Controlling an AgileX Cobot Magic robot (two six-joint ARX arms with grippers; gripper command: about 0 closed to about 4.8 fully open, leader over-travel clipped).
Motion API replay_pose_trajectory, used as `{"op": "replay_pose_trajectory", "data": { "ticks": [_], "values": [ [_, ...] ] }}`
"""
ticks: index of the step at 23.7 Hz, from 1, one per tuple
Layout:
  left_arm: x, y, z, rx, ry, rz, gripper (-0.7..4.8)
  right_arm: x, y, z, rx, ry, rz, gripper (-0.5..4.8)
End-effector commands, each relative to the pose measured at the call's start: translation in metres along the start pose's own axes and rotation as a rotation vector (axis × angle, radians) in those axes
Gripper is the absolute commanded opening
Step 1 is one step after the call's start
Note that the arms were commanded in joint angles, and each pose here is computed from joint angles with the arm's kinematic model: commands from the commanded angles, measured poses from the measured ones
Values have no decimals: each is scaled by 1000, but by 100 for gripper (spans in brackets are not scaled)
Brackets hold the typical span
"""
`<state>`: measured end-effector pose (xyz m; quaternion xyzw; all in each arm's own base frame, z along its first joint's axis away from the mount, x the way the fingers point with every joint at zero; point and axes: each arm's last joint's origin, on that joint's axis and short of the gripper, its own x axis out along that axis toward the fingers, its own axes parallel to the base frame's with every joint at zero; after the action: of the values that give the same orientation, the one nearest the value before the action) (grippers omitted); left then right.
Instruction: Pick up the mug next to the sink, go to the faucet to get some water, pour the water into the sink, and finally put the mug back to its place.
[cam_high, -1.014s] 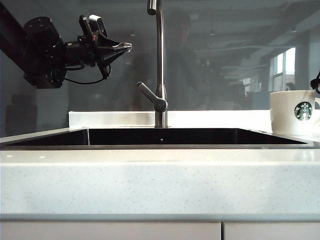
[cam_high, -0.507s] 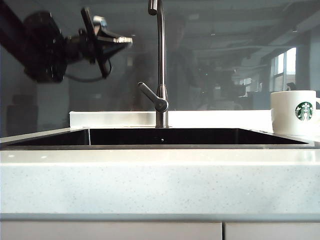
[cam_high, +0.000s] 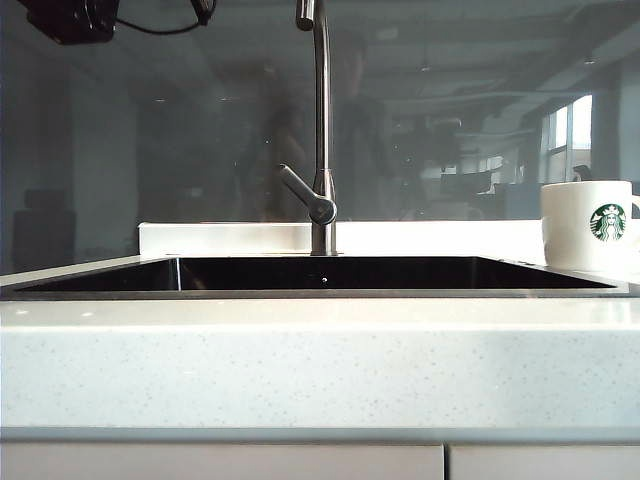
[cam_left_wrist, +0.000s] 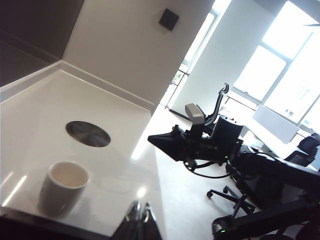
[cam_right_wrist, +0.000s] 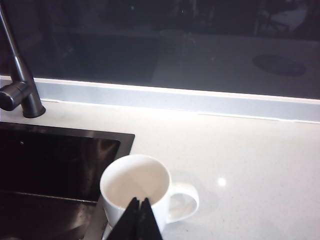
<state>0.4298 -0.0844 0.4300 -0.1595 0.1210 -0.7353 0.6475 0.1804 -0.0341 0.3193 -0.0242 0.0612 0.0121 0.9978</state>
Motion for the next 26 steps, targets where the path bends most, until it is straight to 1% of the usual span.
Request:
{"op": "replay_pose_trajectory", "data": {
  "ticks": [1, 2, 3, 10, 12, 13, 14, 15, 18, 20, 21, 22, 23, 24, 25, 26],
  "values": [
    [1, -26, 13, 45, -15, -9, -4, -1, 0, 3, -1, -19, 0, -9],
    [1, -30, 15, 54, -16, -9, -4, -1, 0, 2, 0, -12, 1, -9],
    [1, -31, 15, 55, -14, -9, -4, -1, 0, 2, 1, -8, 1, -9],
    [1, -28, 14, 47, -1, -5, -4, -1, 0, 2, 1, -9, 1, -9],
    [0, -28, 14, 30, 16, 3, -4, -1, 0, 2, 1, -9, 1, -9],
    [-3, -27, 15, 31, 29, 12, -4, -1, 0, 2, 1, -9, 1, -9],
    [-3, -30, 16, 55, 47, 18, -4, -1, 0, 2, 1, -9, 1, -9],
    [-3, -34, 19, 106, 61, 19, -4, -1, 0, 2, 1, -9, 1, -9],
    [3, -58, 27, 332, 53, 4, -4, -1, 0, 2, 1, -9, 0, -9],
    [5, -79, 32, 479, 33, 13, -4, -1, 0, 2, 1, -9, 1, -9],
    [4, -89, 32, 530, 15, 32, -4, -1, 0, 2, 1, -9, 1, -9],
    [2, -101, 31, 582, -18, 89, -4, -1, 0, 2, 1, -9, 1, -8],
    [-3, -122, 23, 601, -74, 324, -3, -1, 0, 2, 1, -9, 0, -9],
    [-6, -137, 16, 569, -74, 555, -3, -1, 0, 2, 1, -9, 1, -9],
    [-11, -161, 6, 480, -54, 924, -3, -1, 0, 2, 1, -10, 0, -9],
    [-13, -184, -2, 440, -43, 1159, -3, -1, 0, 2, 1, -10, 0, -8]
  ]
}}
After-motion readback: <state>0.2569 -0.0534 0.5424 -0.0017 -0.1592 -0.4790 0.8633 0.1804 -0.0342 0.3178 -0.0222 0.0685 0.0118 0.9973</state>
